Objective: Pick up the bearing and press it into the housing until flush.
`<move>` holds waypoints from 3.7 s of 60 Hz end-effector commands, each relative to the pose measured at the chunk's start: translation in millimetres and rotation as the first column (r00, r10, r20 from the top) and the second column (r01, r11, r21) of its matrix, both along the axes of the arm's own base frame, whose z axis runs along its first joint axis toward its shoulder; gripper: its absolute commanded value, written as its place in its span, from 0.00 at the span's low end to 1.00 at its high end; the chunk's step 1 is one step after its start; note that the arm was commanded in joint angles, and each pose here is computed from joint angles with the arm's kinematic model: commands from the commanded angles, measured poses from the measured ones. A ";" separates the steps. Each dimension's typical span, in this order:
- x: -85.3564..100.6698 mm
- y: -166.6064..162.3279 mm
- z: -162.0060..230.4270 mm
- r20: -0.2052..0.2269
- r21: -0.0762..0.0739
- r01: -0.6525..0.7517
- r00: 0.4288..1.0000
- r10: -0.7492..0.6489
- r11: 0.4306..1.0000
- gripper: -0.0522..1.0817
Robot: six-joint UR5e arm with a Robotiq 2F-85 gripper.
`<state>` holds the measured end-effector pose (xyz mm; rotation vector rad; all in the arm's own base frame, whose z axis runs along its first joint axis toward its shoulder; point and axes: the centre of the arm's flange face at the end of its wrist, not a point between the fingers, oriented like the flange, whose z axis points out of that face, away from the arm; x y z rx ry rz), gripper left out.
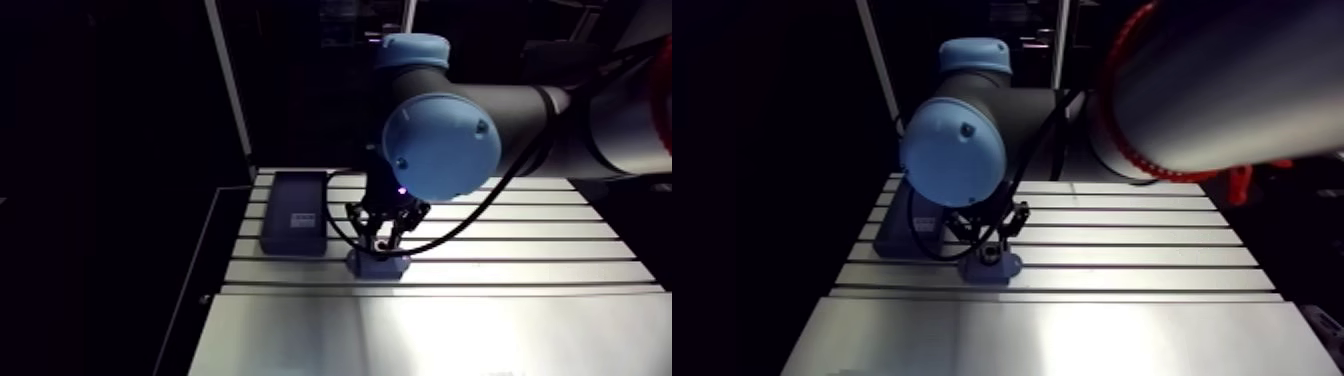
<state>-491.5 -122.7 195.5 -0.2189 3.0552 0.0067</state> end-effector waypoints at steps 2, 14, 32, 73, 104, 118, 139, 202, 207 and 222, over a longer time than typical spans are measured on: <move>-0.4 0.2 -3.2 0.006 0.000 0.001 1.000 -0.001 1.000 0.65; -0.3 -0.5 -4.0 0.007 0.000 -0.001 1.000 0.001 1.000 0.65; -2.1 -0.6 -4.3 -0.022 -0.001 -0.004 1.000 0.004 1.000 0.65; -1.7 -2.4 -6.0 -0.017 -0.004 -0.007 1.000 0.007 1.000 0.65; 1.1 -0.9 -7.5 -0.011 -0.004 -0.005 1.000 0.005 1.000 0.65; 1.9 -0.9 -7.5 -0.010 -0.005 -0.005 1.000 0.005 1.000 0.65; 3.4 -0.2 -3.5 -0.016 -0.005 -0.009 1.000 0.009 1.000 0.65; 4.3 1.2 -5.5 -0.010 -0.005 -0.008 1.000 0.008 1.000 0.65; 4.4 0.5 -6.3 -0.008 -0.005 -0.010 1.000 0.010 1.000 0.65; 4.6 0.5 -6.4 -0.007 -0.005 -0.010 1.000 0.010 1.000 0.65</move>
